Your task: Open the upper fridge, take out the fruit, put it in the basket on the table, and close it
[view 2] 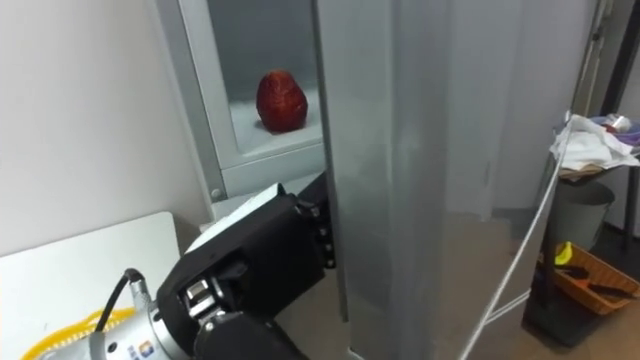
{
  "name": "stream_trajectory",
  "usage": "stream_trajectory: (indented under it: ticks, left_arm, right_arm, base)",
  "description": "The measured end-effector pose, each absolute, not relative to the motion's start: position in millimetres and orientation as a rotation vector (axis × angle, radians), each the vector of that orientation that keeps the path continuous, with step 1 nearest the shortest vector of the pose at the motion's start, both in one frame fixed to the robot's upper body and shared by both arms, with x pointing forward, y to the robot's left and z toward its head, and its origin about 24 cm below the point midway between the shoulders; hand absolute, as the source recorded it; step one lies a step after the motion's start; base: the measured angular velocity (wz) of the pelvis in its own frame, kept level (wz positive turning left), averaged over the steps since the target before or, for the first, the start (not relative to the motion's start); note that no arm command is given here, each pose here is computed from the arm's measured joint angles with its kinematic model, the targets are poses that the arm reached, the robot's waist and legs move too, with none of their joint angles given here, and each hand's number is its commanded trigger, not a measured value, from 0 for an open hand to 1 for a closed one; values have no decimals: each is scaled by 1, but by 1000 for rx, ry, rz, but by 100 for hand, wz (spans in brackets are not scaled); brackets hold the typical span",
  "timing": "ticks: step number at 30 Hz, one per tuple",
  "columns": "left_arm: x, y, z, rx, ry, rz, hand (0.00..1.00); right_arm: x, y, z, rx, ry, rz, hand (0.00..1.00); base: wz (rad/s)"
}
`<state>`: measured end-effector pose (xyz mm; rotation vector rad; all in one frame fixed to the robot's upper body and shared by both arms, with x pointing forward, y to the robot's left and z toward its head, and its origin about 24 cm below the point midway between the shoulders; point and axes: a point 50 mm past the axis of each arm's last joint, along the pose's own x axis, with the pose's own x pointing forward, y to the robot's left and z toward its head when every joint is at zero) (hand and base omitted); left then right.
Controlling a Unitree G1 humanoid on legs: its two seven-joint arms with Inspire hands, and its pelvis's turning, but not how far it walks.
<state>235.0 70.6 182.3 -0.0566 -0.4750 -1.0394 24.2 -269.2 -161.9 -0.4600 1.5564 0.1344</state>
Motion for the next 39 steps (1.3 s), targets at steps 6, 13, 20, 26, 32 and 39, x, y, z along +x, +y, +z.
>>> stream_trajectory:
  ticks: [6,13,20,26,32,39]
  left_arm:
    - [236,63,189,-34,-501,-1091,0]
    - [235,59,190,-33,-503,-1111,0]
    - [234,49,190,-46,-503,-1148,0]
    - [232,39,194,-42,-517,-1202,0]
    - [227,23,201,-27,-537,-1285,0]
    - [225,10,202,-53,-541,-1334,0]
  right_arm:
    - [24,-269,-162,-451,1552,130,0]
    - [29,-271,-161,-441,1523,120,0]
    - [29,-271,-161,-431,1521,113,0]
    - [31,-272,-160,-428,1515,119,0]
    - [34,-275,-159,-423,1504,104,0]
    - [40,-274,-159,-435,1487,112,0]
  base:
    - [-1]
    - [-4]
    - [-5]
    - [0]
    - [-2]
    - [-3]
